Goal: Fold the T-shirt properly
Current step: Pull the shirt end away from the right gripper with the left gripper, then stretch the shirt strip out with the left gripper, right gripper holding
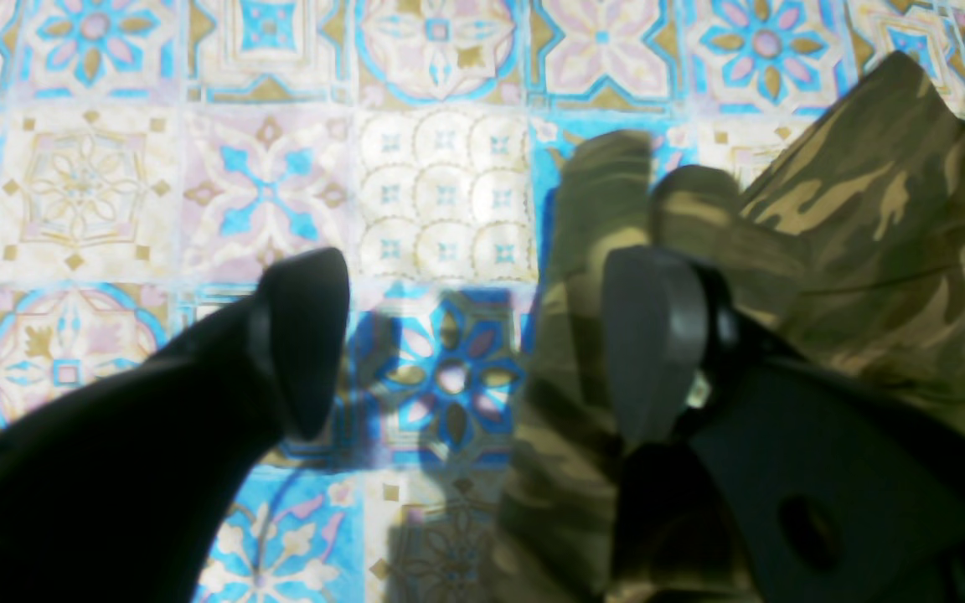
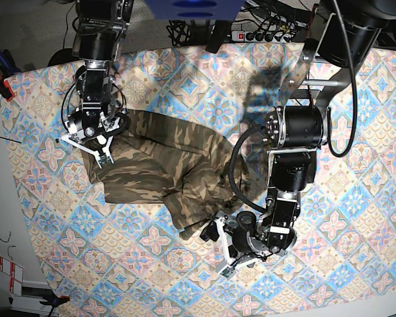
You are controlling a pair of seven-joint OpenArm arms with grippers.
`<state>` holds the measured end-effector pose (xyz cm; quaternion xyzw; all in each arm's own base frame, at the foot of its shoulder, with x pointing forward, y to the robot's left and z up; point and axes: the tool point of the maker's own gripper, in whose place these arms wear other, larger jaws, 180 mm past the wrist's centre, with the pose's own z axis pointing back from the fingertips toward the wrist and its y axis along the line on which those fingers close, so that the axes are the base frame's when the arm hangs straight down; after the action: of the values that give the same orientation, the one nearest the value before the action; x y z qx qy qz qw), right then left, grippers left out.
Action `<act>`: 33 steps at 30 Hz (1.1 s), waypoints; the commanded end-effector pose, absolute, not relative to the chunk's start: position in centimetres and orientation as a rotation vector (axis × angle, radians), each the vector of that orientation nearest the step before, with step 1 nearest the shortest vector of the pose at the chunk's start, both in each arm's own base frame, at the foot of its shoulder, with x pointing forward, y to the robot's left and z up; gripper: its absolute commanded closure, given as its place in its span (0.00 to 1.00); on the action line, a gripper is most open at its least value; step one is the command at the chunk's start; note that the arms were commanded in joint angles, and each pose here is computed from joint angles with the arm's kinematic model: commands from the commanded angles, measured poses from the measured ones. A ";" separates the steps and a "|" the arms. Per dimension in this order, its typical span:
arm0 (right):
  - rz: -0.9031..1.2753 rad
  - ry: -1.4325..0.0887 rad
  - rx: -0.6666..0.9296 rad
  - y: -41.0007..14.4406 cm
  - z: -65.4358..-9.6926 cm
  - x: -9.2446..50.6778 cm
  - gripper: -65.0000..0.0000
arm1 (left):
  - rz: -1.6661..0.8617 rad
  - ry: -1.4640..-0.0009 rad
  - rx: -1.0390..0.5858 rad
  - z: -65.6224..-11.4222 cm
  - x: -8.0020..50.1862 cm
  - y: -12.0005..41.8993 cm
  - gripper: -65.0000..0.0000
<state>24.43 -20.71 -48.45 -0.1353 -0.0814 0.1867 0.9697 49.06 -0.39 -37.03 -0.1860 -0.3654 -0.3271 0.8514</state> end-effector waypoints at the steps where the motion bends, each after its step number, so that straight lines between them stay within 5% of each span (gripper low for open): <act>1: 0.383 -0.178 -0.199 -19.0 -49.5 24.0 0.53 | -0.695 -0.826 -0.392 -34.8 50.5 -0.8 0.28; 14: 0.385 -0.171 -0.210 -19.6 -49.5 23.8 0.53 | -0.556 -0.748 -0.482 -43.3 44.9 2.8 0.28; 20: 0.387 -0.172 -0.210 -19.6 -49.5 23.8 0.53 | -0.502 -0.761 -0.568 -43.0 45.0 1.1 0.31; 29: 0.392 -0.120 -0.202 -19.7 -50.7 21.0 0.53 | -0.538 -0.817 -0.603 -40.9 45.9 -2.1 0.85; 33: 0.386 -0.109 -0.202 -19.9 -50.8 20.3 0.53 | -0.485 -0.845 -0.628 -39.8 46.9 -2.2 0.92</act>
<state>23.45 -20.92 -48.94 -0.1306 -0.1005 0.1870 0.9684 44.34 -1.84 -42.91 -0.2915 -0.3598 -0.2311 0.8557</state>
